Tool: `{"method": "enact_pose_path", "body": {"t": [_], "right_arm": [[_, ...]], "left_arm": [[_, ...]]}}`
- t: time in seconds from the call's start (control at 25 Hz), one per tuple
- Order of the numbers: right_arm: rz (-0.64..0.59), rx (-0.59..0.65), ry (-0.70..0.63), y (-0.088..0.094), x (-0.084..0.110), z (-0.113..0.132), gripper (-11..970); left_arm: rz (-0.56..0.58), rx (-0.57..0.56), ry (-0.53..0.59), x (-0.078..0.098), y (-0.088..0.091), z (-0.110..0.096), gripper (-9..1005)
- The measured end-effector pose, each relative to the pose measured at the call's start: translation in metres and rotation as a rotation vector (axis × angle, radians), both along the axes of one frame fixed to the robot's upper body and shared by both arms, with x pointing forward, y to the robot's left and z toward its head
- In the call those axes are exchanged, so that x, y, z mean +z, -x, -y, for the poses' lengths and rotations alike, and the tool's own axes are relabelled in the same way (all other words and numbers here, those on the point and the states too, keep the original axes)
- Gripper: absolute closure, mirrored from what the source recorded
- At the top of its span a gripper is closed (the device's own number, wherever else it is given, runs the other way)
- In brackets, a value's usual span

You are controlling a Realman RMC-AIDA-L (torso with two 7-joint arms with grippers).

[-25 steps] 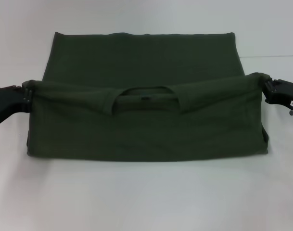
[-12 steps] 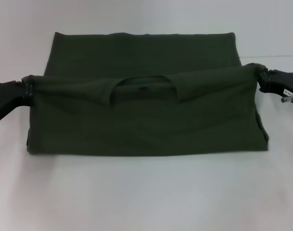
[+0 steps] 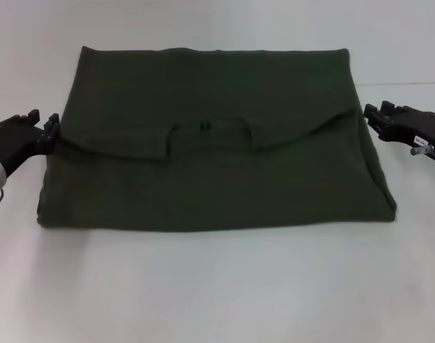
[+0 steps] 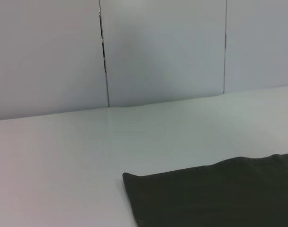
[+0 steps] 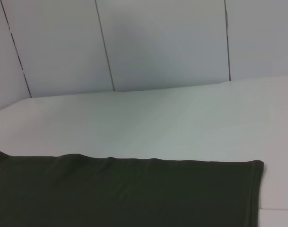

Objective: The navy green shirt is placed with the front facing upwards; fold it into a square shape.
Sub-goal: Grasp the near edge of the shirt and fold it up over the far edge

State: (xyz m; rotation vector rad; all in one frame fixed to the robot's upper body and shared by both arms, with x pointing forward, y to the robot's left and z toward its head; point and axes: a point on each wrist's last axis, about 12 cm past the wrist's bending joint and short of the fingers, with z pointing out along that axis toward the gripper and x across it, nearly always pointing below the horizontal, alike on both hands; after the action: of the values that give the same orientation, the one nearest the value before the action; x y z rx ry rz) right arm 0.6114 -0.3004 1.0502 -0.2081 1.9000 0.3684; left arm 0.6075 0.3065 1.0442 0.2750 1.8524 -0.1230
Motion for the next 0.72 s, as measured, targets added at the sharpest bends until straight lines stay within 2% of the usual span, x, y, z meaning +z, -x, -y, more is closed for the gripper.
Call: {"method": "enact_pose_path", "body": {"t": [0.16, 0.36, 0.48, 0.56, 0.72], "right_arm": [[-0.002, -0.001, 0.005, 0.000, 0.000, 0.000, 748], [-0.006, -0.009, -0.014, 0.002, -0.001, 0.002, 507], [0.003, 0.010, -0.043, 0.008, -0.001, 0.005, 268], [0.016, 0.030, -0.067, 0.013, 0.000, 0.007, 245], [0.045, 0.069, -0.094, 0.024, 0.001, 0.012, 211]], "left_arm": [[0.001, -0.003, -0.001, 0.001, -0.001, 0.001, 721], [0.008, 0.005, 0.022, 0.003, -0.002, -0.001, 552], [-0.003, 0.045, 0.112, 0.008, -0.005, -0.007, 408], [-0.026, 0.060, 0.178, 0.012, -0.007, -0.014, 312], [-0.080, 0.040, 0.261, 0.019, -0.007, -0.022, 203]]}}
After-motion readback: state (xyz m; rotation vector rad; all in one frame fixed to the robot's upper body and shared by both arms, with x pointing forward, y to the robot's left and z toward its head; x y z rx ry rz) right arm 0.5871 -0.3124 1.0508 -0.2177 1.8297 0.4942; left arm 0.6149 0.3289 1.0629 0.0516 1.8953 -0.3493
